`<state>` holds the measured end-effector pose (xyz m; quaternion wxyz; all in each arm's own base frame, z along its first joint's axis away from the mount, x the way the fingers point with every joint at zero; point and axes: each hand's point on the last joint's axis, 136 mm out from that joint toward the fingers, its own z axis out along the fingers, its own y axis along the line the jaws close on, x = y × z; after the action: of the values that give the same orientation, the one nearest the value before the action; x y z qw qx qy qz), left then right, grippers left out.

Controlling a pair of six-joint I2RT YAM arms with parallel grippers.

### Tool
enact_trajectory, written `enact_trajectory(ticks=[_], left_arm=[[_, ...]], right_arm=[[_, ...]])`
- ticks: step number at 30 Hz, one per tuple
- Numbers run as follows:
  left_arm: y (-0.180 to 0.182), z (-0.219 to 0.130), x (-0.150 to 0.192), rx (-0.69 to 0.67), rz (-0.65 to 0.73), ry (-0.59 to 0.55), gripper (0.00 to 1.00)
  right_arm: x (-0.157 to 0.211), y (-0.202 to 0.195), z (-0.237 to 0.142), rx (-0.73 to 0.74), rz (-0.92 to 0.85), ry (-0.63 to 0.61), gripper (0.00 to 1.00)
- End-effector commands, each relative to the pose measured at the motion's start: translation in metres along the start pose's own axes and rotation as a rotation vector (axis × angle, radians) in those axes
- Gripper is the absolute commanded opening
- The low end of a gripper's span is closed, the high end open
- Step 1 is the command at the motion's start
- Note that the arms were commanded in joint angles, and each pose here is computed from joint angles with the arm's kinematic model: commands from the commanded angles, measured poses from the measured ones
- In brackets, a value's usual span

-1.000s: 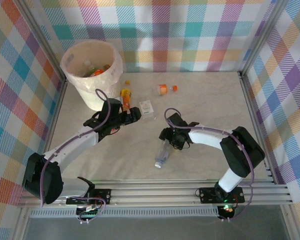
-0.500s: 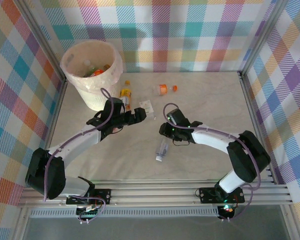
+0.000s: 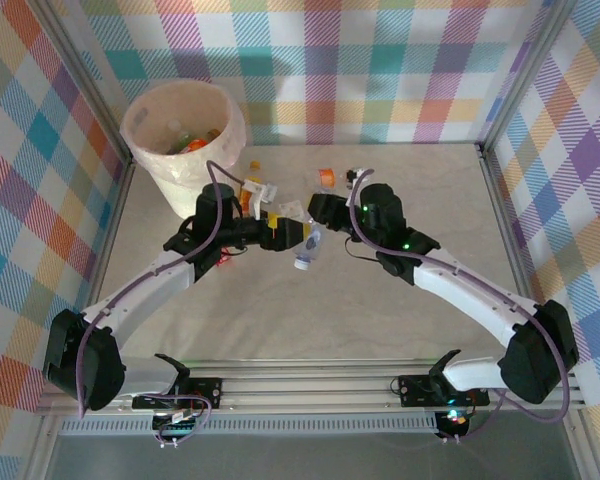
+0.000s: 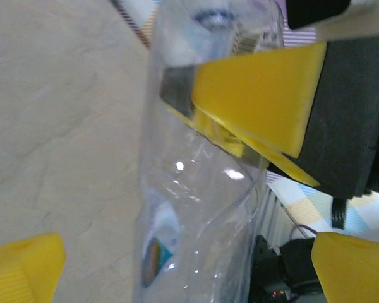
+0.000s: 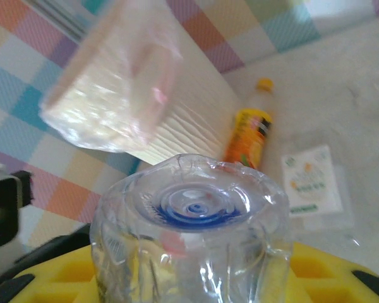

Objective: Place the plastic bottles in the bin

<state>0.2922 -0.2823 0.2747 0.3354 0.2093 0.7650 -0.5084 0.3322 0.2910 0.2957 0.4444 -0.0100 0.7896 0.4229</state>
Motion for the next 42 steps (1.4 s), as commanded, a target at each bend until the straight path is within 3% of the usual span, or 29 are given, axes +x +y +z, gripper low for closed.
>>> enact_trajectory(ticks=[1, 5, 11, 17, 20, 22, 33, 42], left_arm=[[-0.038, 0.0, -0.008, 0.18, 0.134, 0.032, 1.0], [-0.053, 0.004, -0.018, 0.244, 0.164, 0.044, 0.99], [-0.043, 0.009, -0.031, 0.181, 0.15, -0.014, 0.87], [-0.038, 0.016, -0.042, 0.183, 0.104, -0.059, 0.62], [-0.033, 0.015, -0.048, 0.148, 0.113, -0.098, 0.55], [-0.018, 0.015, -0.053, 0.051, 0.086, -0.123, 0.5], [0.066, -0.018, -0.065, -0.475, -0.008, -0.266, 0.5], [0.097, -0.075, -0.1, -0.87, 0.023, -0.373, 0.5]], right_arm=[[-0.043, 0.047, -0.014, -0.152, -0.07, -0.116, 0.4], [-0.052, 0.079, -0.017, -0.272, -0.084, -0.103, 0.4], [-0.051, 0.097, -0.012, -0.365, -0.085, -0.07, 0.43], [-0.041, 0.101, -0.011, -0.375, -0.133, 0.005, 0.5], [-0.036, 0.1, -0.011, -0.367, -0.139, 0.041, 0.62], [-0.034, 0.1, -0.012, -0.369, -0.151, 0.049, 0.7], [-0.049, 0.082, -0.029, -0.235, -0.252, -0.044, 1.0], [-0.05, 0.026, -0.041, 0.006, -0.261, -0.145, 1.0]])
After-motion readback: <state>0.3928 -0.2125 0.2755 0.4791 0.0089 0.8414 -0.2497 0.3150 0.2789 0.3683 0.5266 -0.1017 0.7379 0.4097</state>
